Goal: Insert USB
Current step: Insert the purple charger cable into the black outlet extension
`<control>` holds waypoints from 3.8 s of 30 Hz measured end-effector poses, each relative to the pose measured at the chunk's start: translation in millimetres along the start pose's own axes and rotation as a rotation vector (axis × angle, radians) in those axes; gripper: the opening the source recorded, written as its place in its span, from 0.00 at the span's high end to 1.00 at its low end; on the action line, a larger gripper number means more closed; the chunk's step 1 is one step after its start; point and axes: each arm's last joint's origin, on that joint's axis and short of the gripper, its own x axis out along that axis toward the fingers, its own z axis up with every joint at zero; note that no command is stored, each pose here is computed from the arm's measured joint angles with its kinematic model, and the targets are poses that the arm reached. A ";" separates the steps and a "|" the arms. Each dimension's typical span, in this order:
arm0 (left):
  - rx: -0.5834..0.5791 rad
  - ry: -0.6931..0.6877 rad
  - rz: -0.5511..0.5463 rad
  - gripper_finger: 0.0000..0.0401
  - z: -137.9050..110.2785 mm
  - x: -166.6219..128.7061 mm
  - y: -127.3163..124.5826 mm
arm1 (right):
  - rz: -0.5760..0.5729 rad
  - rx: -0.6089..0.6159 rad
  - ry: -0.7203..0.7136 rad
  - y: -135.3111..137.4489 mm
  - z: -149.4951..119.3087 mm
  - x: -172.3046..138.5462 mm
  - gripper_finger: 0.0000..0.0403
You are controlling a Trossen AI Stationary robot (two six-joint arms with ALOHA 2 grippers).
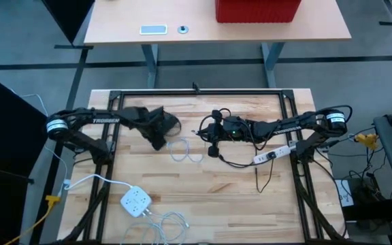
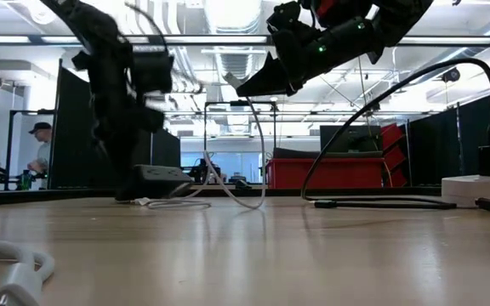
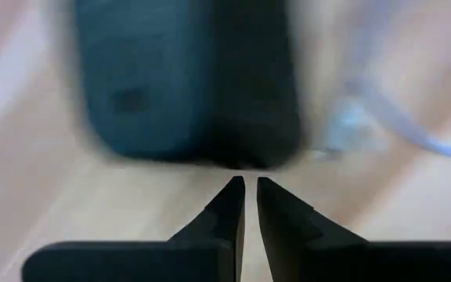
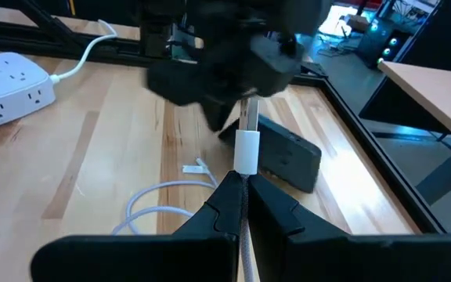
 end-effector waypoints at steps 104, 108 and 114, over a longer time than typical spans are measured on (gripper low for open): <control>0.831 -0.888 0.068 0.63 37.1 -22.4 -87.2 | -0.118 -0.467 0.284 14.7 -22.2 9.1 1.00; 0.860 -0.899 0.080 0.60 37.3 -23.1 -88.1 | -0.081 -0.454 0.265 15.0 -21.8 9.5 1.00; 0.861 -0.903 0.075 0.59 37.4 -23.3 -88.3 | -0.075 -0.447 0.259 15.1 -20.9 9.7 1.00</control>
